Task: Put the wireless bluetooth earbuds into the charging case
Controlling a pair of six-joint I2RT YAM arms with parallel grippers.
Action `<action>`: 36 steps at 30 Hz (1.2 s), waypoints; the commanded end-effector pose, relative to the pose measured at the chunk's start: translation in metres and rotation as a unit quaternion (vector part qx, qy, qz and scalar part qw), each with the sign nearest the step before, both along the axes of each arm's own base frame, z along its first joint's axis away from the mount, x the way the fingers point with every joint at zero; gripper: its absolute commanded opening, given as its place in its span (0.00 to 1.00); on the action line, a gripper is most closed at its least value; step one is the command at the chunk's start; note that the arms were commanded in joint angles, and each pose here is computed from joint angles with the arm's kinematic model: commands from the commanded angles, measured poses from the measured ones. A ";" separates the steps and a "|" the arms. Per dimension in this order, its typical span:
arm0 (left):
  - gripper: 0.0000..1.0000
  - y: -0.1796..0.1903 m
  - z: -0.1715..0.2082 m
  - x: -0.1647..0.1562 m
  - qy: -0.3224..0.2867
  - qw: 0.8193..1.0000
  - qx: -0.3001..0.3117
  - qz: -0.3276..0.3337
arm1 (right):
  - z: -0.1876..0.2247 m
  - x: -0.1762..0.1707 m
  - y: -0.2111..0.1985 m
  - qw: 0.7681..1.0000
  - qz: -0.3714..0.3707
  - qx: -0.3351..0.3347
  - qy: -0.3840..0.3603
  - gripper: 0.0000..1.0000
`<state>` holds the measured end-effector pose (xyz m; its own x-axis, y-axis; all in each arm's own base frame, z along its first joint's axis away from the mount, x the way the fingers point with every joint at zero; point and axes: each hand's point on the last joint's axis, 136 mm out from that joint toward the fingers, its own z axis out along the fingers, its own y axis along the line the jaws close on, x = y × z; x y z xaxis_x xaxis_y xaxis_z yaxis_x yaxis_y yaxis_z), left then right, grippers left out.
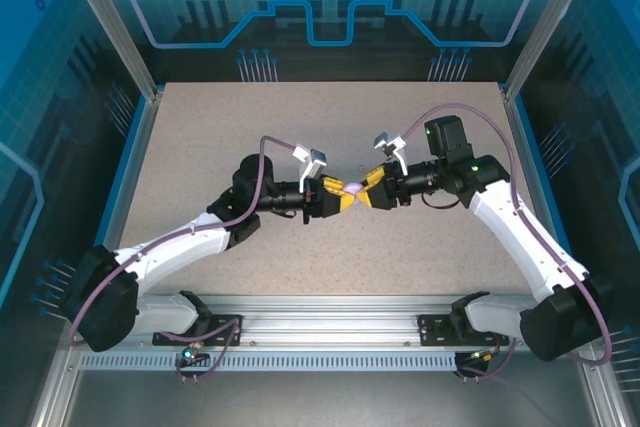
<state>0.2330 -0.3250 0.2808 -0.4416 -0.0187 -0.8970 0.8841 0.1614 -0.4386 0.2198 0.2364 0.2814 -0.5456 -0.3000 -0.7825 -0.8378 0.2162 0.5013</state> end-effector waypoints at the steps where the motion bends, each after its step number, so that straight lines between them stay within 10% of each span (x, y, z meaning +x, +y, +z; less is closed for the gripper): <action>1: 0.05 -0.002 0.028 0.003 -0.039 0.999 -0.025 -0.004 | 0.010 -0.014 0.005 0.999 0.038 0.021 0.006 0.41; 16: 0.08 -0.005 0.022 0.007 -0.025 1.000 -0.012 -0.003 | 0.021 -0.013 0.003 0.999 0.027 0.014 -0.017 0.10; 36: 0.21 -0.017 0.010 0.001 0.015 0.997 0.036 -0.064 | 0.022 -0.020 0.004 0.998 0.053 -0.035 -0.013 0.05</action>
<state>0.2348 -0.3360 0.2931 -0.4648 0.0688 -0.8828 0.8840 0.0923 -0.4582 0.2125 0.2287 0.2859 -0.5442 -0.4008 -0.7370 -0.8388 0.2472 0.4850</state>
